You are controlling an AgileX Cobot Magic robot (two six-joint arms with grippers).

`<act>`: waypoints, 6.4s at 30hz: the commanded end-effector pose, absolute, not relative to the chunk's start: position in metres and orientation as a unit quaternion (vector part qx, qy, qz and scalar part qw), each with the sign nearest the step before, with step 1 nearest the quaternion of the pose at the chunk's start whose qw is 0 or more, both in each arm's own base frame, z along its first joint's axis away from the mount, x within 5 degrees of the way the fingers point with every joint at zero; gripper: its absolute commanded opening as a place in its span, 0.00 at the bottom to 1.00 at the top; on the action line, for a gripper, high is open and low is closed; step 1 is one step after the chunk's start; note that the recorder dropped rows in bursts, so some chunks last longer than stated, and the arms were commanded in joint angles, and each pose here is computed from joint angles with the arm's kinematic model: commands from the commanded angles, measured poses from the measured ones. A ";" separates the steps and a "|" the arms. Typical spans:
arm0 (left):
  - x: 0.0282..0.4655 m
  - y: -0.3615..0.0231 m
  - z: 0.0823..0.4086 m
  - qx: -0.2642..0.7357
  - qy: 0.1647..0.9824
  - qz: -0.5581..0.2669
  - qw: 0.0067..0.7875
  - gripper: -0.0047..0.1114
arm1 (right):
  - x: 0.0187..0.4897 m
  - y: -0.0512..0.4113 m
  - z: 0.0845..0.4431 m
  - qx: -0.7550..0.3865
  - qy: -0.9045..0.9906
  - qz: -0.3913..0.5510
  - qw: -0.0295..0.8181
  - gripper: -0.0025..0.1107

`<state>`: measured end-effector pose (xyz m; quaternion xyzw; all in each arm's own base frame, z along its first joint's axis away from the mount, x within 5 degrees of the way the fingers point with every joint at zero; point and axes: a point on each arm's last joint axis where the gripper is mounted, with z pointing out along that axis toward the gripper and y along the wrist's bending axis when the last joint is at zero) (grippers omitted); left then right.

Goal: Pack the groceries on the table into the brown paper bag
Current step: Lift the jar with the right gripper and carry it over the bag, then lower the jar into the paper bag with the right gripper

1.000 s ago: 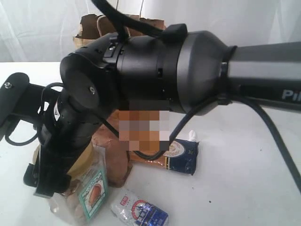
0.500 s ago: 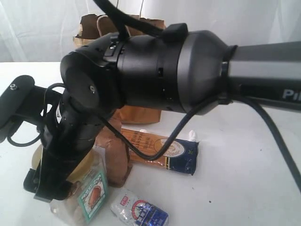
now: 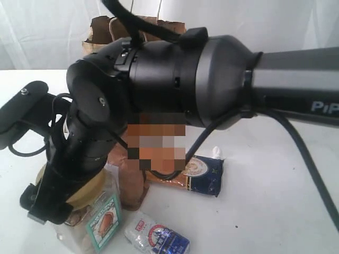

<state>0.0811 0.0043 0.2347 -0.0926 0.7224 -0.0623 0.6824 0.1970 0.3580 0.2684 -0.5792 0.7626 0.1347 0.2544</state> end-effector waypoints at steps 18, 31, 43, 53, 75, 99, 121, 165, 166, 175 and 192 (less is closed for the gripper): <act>0.080 -0.005 0.237 -0.051 0.725 -0.094 0.680 0.04 | 0.196 0.356 0.266 -0.528 0.808 0.137 0.222 0.61; 0.080 -0.006 0.237 -0.047 0.726 -0.100 0.679 0.04 | 0.193 0.349 0.330 -0.494 0.761 0.210 0.365 0.49; 0.080 -0.006 0.237 -0.047 0.726 -0.100 0.679 0.04 | 0.191 0.336 0.410 -0.422 0.635 0.294 0.577 0.37; 0.080 -0.006 0.237 -0.046 0.726 -0.100 0.679 0.04 | 0.242 0.309 0.438 -0.365 0.506 0.229 0.747 0.37; 0.080 -0.009 0.236 -0.038 0.727 -0.109 0.676 0.04 | 0.307 0.269 0.425 -0.309 0.514 0.159 0.784 0.09; 0.079 -0.013 0.236 -0.021 0.730 -0.126 0.672 0.04 | 0.351 0.229 0.411 -0.049 0.572 0.240 0.783 0.08; 0.079 -0.013 0.236 -0.020 0.730 -0.127 0.671 0.04 | 0.380 0.247 0.339 -0.064 0.616 0.198 0.760 0.08; 0.079 -0.013 0.236 -0.021 0.730 -0.126 0.672 0.04 | 0.382 0.261 0.301 -0.166 0.709 0.172 0.664 0.75; 0.079 -0.013 0.236 -0.021 0.730 -0.126 0.672 0.04 | 0.382 0.261 0.301 -0.166 0.709 0.172 0.664 0.75; 0.079 -0.013 0.236 -0.022 0.730 -0.125 0.672 0.04 | 0.381 0.263 0.296 -0.177 0.726 0.176 0.641 0.75; 0.079 -0.013 0.236 -0.022 0.730 -0.125 0.672 0.04 | 0.380 0.263 0.294 -0.182 0.732 0.178 0.632 0.91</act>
